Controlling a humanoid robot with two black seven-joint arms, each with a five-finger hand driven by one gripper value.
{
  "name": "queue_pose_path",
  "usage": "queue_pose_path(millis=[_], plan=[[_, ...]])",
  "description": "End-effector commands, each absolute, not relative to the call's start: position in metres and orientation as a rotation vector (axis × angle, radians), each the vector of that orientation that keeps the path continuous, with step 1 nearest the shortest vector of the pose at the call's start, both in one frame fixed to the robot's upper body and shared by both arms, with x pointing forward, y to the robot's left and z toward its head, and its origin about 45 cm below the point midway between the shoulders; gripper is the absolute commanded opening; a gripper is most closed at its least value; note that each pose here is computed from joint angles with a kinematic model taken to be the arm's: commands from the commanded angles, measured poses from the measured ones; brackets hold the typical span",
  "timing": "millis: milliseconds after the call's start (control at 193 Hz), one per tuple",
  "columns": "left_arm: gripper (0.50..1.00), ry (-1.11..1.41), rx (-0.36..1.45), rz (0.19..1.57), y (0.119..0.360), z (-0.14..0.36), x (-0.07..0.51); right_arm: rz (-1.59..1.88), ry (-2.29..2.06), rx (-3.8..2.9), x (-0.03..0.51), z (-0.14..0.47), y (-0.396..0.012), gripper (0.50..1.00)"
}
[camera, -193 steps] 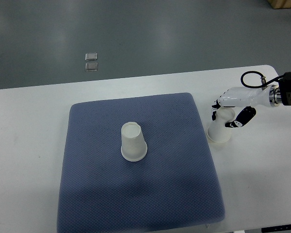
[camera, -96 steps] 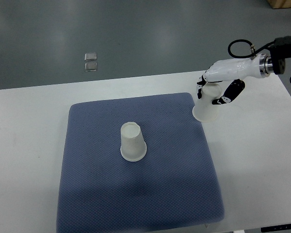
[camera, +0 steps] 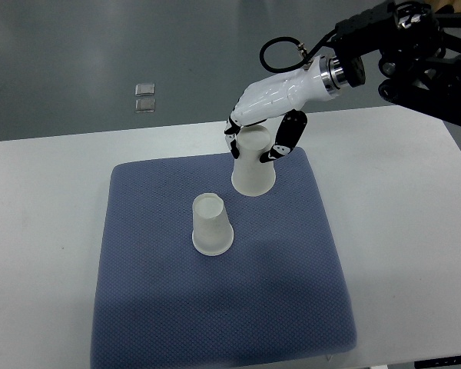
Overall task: Stack paper cups
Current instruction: 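Lift the cup and carry it over the cup on the pad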
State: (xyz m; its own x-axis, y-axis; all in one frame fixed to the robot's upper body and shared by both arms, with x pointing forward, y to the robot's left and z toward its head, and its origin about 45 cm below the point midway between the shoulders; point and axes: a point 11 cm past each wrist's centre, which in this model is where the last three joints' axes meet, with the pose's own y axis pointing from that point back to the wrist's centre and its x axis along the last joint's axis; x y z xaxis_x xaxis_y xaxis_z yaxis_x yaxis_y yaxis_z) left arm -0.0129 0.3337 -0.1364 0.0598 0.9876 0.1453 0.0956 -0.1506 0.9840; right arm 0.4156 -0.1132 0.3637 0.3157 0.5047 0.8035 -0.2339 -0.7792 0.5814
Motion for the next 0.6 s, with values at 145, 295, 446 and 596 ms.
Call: queue_pose_path(millis=[145, 295, 446, 596], plan=[[1.0, 1.17, 1.417, 1.23, 0.334, -0.136, -0.013, 1.54, 0.286, 1.992, 0.403, 0.381, -0.096, 0.625], [1.0, 1.168, 1.418, 1.229, 0.334, -0.136, -0.013, 1.534, 0.292, 2.024, 0.399, 0.379, -0.092, 0.625], [1.0, 1.168, 1.418, 1.229, 0.334, -0.136, -0.013, 1.547, 0.314, 2.041, 0.395, 0.375, -0.08, 0.625], [1.0, 1.168, 1.419, 1.23, 0.334, -0.136, -0.013, 1.557, 0.326, 2.046, 0.393, 0.372, -0.073, 0.625]])
